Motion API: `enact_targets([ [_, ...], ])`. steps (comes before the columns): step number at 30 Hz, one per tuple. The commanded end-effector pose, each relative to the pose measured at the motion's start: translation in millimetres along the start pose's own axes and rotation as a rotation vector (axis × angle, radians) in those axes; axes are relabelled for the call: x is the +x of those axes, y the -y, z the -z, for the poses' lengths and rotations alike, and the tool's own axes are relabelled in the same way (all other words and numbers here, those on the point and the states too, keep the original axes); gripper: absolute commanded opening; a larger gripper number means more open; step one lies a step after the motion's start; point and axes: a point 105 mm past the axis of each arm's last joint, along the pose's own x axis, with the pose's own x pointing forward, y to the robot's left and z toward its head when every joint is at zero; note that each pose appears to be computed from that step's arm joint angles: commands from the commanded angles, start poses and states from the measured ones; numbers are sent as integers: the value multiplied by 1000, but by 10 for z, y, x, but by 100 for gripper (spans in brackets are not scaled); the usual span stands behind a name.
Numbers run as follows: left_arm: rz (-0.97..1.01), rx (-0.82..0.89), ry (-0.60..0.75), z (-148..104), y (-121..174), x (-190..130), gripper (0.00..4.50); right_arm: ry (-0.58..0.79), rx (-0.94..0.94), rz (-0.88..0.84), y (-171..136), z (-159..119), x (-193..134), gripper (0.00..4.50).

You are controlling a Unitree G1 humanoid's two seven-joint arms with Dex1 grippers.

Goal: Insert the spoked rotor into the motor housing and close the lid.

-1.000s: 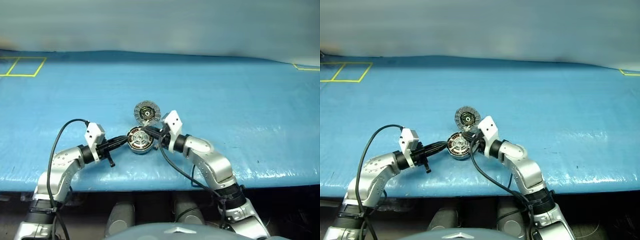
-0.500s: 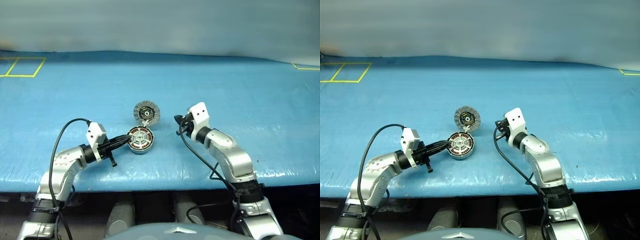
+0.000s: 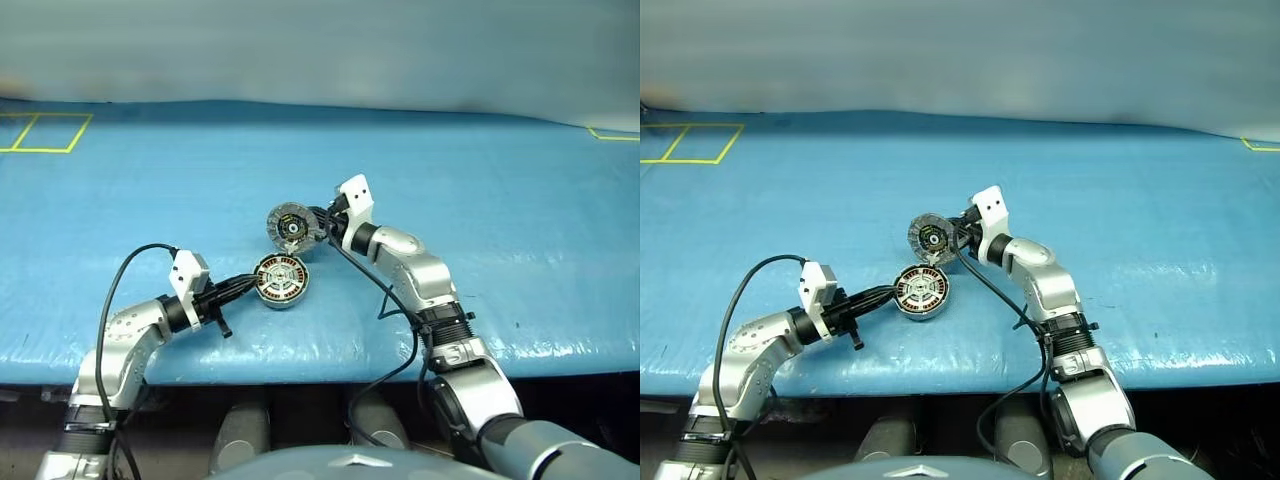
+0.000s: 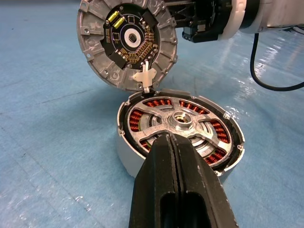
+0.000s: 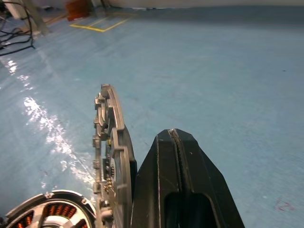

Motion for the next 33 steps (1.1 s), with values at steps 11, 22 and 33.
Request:
enact_targets([
  [11,-31,35,46,-121,2,-63,0,-60,-70,-309,-775,134,-336,3],
  [22,-40,42,47,-156,-35,-86,0,-173,-78,-187,-707,565,-291,3],
  [33,-48,39,39,-147,-41,-158,0,-121,-103,-157,-758,514,-325,3],
])
